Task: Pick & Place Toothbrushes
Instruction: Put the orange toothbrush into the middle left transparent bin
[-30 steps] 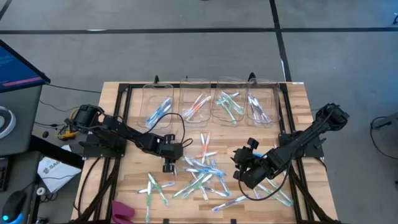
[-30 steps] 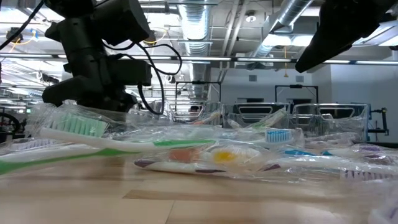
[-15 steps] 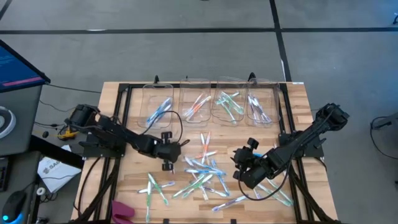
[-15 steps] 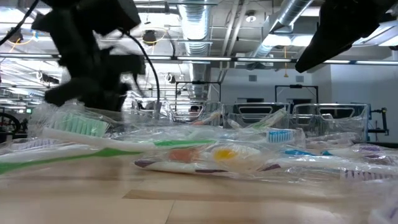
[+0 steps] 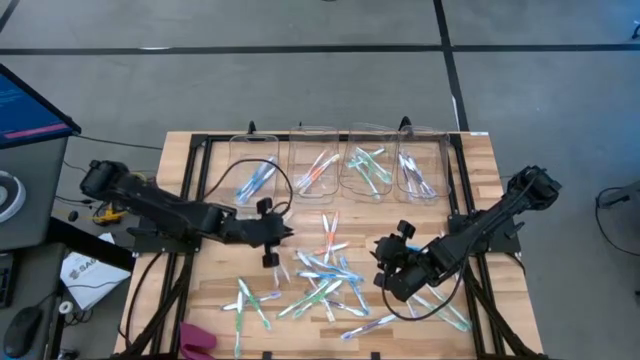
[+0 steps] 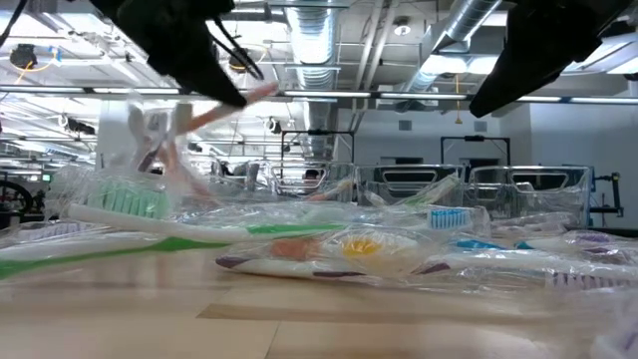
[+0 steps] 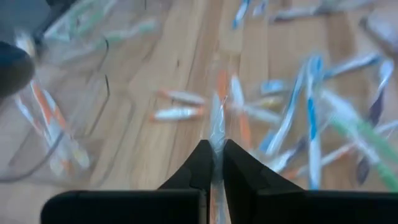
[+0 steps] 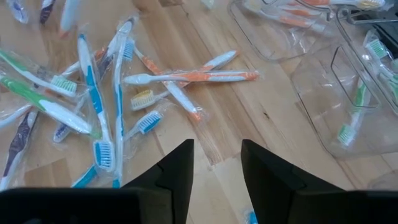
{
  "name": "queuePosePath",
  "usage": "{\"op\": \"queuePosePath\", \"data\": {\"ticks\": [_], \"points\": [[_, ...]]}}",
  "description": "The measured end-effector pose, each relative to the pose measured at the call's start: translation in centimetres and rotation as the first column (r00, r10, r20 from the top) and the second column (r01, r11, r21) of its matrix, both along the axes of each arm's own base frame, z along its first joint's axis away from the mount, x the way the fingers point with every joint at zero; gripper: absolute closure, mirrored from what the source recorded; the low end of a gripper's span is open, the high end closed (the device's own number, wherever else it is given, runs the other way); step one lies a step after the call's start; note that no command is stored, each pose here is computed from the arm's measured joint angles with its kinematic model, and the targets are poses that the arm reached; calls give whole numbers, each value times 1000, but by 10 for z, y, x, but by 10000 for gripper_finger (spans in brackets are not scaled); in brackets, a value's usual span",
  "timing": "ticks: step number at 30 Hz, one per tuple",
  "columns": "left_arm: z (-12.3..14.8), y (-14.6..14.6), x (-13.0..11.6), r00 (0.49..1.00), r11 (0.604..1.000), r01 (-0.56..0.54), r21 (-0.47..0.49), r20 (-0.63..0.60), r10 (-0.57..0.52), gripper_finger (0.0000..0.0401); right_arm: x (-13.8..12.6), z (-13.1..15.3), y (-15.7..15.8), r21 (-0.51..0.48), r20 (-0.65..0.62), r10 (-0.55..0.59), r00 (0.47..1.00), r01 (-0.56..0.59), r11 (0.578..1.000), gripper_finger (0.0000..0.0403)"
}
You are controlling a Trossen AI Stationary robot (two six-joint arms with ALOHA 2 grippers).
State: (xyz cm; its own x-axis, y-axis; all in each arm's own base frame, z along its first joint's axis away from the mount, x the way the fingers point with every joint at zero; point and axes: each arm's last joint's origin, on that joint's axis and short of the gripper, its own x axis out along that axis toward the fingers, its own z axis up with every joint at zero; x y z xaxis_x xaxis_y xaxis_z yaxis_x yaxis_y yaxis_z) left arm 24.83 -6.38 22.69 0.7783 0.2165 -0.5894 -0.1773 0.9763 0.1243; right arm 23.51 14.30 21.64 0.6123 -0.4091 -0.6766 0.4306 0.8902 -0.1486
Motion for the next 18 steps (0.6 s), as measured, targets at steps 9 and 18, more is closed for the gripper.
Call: {"op": "queuePosePath", "data": {"ticks": [9,18], "points": [[12,3,2,992,995,-66,80,112,57,387,0,0,0,0,0,0,1000,0,1000,276],[36,1,14,946,986,-32,163,324,-23,388,0,0,0,0,0,0,1000,0,1000,276]]}}
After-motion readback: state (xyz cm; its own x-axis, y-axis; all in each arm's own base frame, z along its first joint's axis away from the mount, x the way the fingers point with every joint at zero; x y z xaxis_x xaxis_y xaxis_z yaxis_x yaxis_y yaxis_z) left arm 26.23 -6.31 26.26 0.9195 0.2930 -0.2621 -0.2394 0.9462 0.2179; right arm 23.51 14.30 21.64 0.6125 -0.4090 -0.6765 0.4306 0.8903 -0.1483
